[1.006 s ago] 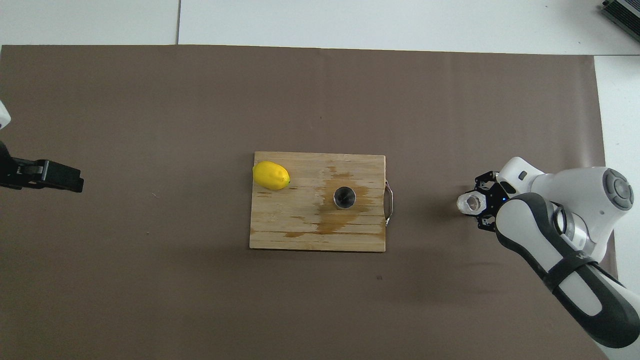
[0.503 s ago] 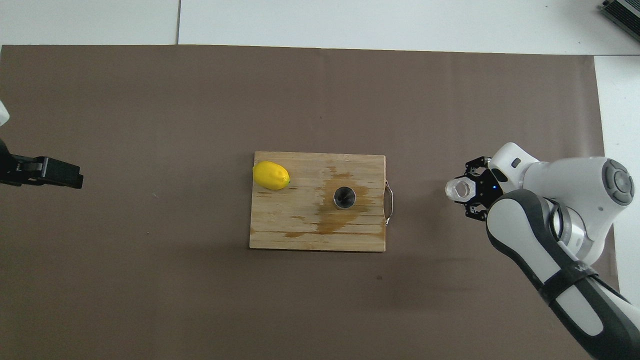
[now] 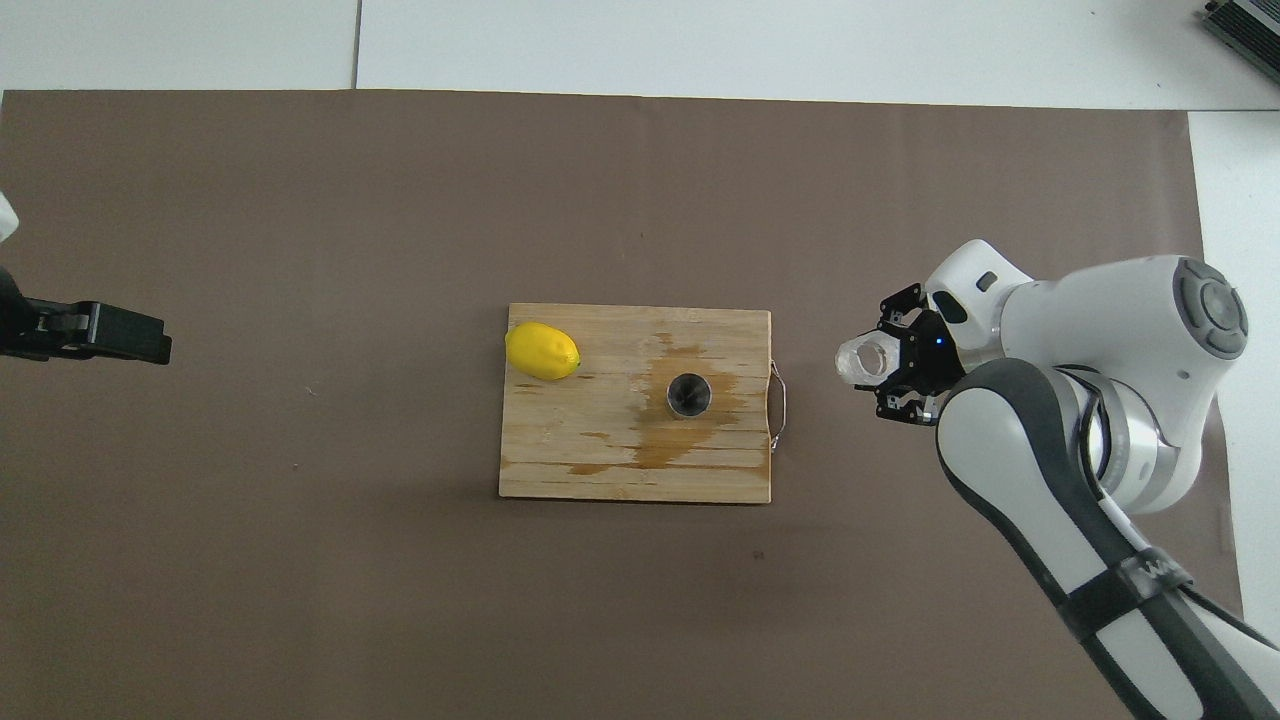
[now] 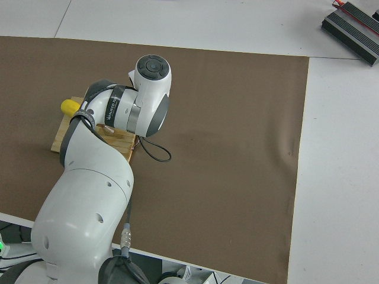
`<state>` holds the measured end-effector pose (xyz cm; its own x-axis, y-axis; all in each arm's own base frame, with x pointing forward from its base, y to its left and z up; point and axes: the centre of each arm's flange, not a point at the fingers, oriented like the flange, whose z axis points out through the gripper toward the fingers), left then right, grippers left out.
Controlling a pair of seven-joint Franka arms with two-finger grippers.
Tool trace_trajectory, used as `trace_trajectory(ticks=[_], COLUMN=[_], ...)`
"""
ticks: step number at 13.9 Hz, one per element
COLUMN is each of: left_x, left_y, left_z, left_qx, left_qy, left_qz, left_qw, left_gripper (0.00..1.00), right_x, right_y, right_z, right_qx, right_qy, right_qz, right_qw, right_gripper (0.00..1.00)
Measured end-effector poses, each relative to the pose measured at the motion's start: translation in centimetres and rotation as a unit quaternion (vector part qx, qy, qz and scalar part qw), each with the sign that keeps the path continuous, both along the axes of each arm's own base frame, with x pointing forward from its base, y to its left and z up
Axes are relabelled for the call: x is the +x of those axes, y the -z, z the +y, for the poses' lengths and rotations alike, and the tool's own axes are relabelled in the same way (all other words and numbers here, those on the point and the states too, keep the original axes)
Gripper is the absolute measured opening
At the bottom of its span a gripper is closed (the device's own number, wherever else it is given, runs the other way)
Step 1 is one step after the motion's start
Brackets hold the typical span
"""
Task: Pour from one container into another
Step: 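Lift the white cup and carry it over the metal cup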
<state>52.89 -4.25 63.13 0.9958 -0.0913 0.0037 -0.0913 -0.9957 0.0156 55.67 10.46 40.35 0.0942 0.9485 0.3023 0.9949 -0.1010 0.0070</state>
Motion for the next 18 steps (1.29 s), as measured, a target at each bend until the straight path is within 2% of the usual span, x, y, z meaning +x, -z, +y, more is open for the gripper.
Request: trace_trajectory(ticks=[2,6,14,18], left_x=[0.0,0.0,0.0,0.0], left_y=[0.0,0.1,0.2,0.2], left_z=[-0.1,-0.2,0.4,0.5], left_qx=[0.0,0.0,0.0,0.0], left_qy=[0.0,0.001,-0.006,-0.007], left_qz=[0.0,0.002,0.002,0.002], left_qw=[1.0,1.0,1.0,1.0], left_gripper=[1.0,1.0,1.0,1.0], right_x=[0.3,-0.3,0.2,-0.5], right_y=[-2.3,-4.8,-4.3,-3.5], right_z=[2.6,9.6,17.0,19.1], right_qx=[-0.025,-0.085,-0.163,-0.217], right_qy=[0.0,-0.015,-0.04,-0.063], right_qz=[0.002,-0.021,-0.043,-0.062], right_qw=[1.0,0.996,0.985,0.972], right_gripper=[0.52,0.52,0.52,0.52])
